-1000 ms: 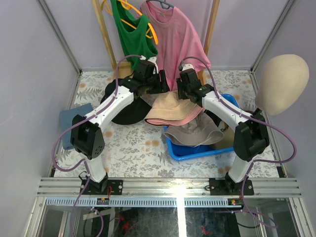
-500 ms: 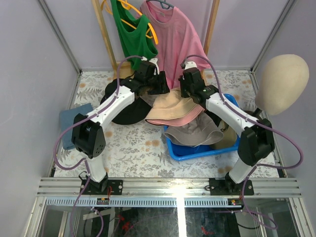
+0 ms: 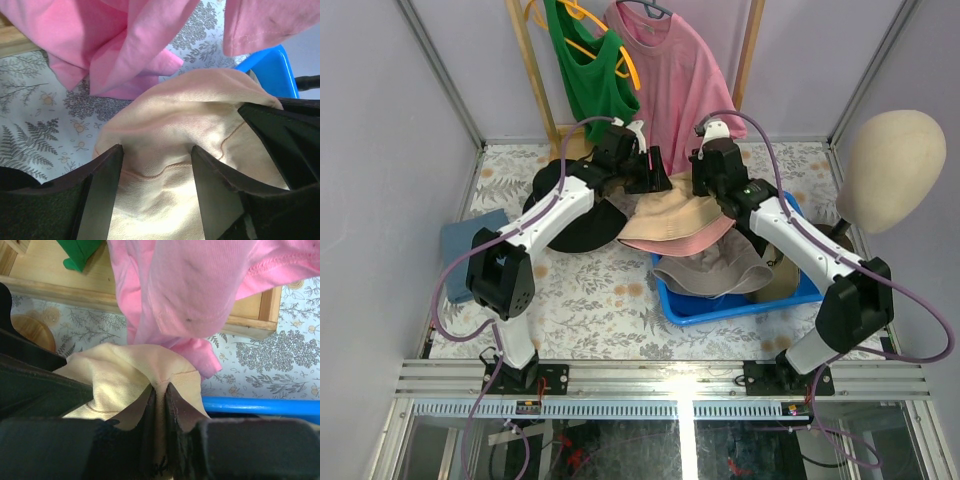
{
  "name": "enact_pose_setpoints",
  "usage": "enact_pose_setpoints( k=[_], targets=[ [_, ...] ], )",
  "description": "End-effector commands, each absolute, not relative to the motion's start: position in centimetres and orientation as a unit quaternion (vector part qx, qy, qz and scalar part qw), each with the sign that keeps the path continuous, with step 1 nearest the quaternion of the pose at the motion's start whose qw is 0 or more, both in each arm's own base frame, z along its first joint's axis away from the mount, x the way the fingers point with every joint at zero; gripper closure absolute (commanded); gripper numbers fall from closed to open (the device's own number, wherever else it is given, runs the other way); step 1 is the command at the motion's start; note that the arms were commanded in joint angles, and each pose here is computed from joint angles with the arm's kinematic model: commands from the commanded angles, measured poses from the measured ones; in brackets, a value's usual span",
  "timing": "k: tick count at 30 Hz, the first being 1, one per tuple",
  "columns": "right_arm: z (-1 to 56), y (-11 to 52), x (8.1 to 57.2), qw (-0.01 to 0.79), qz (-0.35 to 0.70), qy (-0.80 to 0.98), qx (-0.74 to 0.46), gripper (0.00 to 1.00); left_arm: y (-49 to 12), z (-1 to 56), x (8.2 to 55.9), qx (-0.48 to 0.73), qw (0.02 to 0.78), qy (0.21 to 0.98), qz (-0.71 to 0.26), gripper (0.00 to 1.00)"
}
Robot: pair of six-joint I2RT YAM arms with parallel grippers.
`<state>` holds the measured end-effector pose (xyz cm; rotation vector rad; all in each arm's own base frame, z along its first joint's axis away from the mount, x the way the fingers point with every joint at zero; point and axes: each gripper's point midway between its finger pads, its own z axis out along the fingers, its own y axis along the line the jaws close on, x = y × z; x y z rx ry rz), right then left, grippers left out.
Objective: Stack the hats
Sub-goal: Pick up the hat from the bin.
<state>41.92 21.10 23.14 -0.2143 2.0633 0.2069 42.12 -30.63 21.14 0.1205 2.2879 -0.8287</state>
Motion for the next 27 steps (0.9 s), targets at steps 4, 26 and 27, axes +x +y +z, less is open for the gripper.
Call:
enact_pose_setpoints(
  k=[4,26,27],
  targets=[
    [27.0,21.1,41.5,0.554,0.117,0.82,-0.085,0.83,-32.9,22.9,41.6,0.08,0.35,0.846,-0.394,0.49],
    [27.3,19.7,40.0,0.563,0.108,0.815,-0.085,0.83,-31.4,26.9,41.4,0.097,0.42,0.818,-0.381,0.73],
    [27.4,19.7,39.9,0.565,0.108,0.814,-0.084,0.83,-31.3,27.1,41.4,0.097,0.423,0.817,-0.38,0.74]
  ],
)
